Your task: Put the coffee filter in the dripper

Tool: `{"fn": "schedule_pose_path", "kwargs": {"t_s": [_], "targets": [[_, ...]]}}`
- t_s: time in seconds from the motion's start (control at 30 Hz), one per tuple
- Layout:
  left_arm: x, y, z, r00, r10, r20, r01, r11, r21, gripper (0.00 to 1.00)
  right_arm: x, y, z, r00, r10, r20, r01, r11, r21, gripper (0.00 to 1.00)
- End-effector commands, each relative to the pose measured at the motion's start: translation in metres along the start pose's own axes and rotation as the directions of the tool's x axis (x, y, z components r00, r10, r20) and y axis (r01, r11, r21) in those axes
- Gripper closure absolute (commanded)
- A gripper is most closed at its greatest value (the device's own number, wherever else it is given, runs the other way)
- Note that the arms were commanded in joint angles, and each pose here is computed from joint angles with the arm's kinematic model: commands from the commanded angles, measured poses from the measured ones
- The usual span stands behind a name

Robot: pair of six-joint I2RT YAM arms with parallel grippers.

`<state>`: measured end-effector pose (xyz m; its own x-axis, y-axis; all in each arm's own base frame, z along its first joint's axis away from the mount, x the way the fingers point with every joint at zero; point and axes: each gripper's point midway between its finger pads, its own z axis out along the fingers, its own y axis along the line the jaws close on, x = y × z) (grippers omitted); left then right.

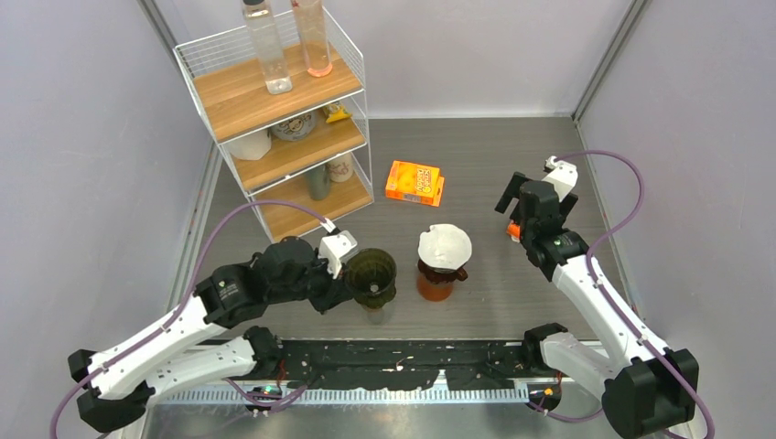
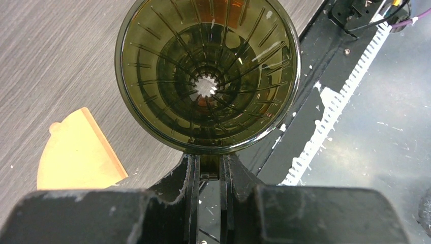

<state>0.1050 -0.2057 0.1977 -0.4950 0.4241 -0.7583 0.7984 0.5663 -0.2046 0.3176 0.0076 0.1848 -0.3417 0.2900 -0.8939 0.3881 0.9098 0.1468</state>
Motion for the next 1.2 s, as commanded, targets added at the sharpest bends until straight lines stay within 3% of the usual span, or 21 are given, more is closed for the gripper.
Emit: {"fn": "schedule_pose_path", "kwargs": {"t_s": [0.0,0.37,0.93,1.03,1.17], "targets": [[0.000,0.007,-0.001,0.999,0.026,-0.029,-0.028,0.998,-0.060,1.00,-0.011,0.002,0.002,0.999,0.014,0.038,-0.014,1.000,-0.005,0.05],[-0.011,0.005,0.000,0.985,0.160,-0.067,-0.168,0.977,-0.135,1.00,-0.009,0.007,0.005,1.000,-0.005,0.019,0.005,1.000,-0.031,0.05],[-0.013,0.006,0.000,0.988,0.155,-0.027,-0.157,0.976,-0.154,1.00,-0.009,0.007,0.005,1.000,-0.003,0.016,0.003,0.999,-0.042,0.05],[-0.012,0.005,0.001,0.989,0.147,-0.023,-0.149,0.977,-0.151,0.89,-0.010,0.007,0.004,1.000,0.000,0.020,0.000,0.999,-0.045,0.05],[-0.009,0.005,0.003,0.990,0.134,-0.037,-0.138,0.979,-0.152,0.83,-0.010,0.007,0.003,1.000,0.003,0.022,-0.002,0.999,-0.047,0.05]]}}
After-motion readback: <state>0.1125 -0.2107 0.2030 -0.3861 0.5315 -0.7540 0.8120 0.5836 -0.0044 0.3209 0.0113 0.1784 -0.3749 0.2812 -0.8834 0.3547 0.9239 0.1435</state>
